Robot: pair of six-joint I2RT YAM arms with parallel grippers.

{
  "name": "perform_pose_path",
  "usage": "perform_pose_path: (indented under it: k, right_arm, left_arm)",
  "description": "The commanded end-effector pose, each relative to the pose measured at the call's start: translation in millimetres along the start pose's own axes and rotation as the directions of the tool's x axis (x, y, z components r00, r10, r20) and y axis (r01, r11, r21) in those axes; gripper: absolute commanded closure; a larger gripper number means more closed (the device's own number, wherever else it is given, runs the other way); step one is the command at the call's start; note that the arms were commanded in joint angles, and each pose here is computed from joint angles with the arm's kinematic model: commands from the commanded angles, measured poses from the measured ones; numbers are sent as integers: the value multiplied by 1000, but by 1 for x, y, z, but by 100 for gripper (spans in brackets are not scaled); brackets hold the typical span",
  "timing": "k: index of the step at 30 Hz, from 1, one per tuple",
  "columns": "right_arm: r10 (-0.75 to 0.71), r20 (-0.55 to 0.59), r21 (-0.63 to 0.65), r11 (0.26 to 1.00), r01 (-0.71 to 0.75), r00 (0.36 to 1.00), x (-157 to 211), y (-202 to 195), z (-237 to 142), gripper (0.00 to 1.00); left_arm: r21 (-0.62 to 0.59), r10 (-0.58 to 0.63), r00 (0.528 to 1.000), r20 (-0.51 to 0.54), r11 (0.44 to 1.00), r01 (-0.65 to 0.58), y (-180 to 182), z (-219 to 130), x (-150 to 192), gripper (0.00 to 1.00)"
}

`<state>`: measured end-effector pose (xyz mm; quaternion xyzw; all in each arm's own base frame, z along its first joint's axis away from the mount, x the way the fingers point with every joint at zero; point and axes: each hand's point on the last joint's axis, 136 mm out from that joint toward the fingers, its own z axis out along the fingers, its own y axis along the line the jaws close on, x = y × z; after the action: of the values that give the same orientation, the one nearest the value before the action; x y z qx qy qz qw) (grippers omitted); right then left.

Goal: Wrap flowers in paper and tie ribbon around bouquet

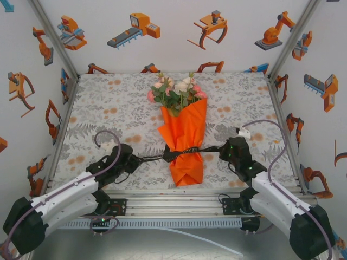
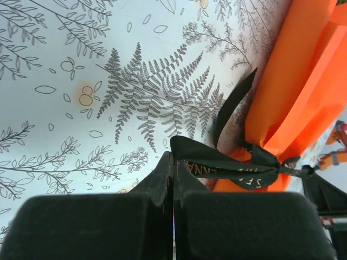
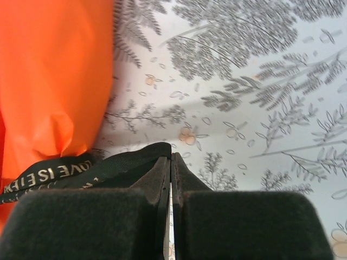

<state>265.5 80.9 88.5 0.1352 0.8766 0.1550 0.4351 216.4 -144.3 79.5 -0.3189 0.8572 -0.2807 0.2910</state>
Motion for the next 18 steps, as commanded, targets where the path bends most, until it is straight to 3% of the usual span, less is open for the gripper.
perform_pose_path:
  k: [1,6,8,11,12,15,18]
  right_arm:
    - [36,6,170,985,-37,999,4,-42,1,100]
    - [27,-22,-55,998,-28,999,5,-2,2,100]
    - [28,3,-139,990,-27,1000,-10,17,-12,70]
    - [-7,84,-206,978,24,996,-34,33,-38,44]
    - [-15,108,-196,980,36,994,-41,32,-45,43]
    - [-52,180,-60,996,64,982,-66,15,-51,40]
    - [-83,186,103,993,65,979,-92,-11,-41,37]
  left_arm:
    - [-124,63,997,37,991,-58,35,2,-12,100]
    - [-81,96,995,13,992,-95,23,10,-9,100]
    - [-61,154,987,33,986,-152,9,3,-17,79]
    - [20,297,948,113,953,-301,-28,-18,-36,53]
    - [35,339,928,153,937,-348,-38,-26,-44,49]
    - [-62,473,824,312,875,-479,-60,-54,-83,41]
    - [-365,613,646,456,790,-493,-52,-81,-136,41]
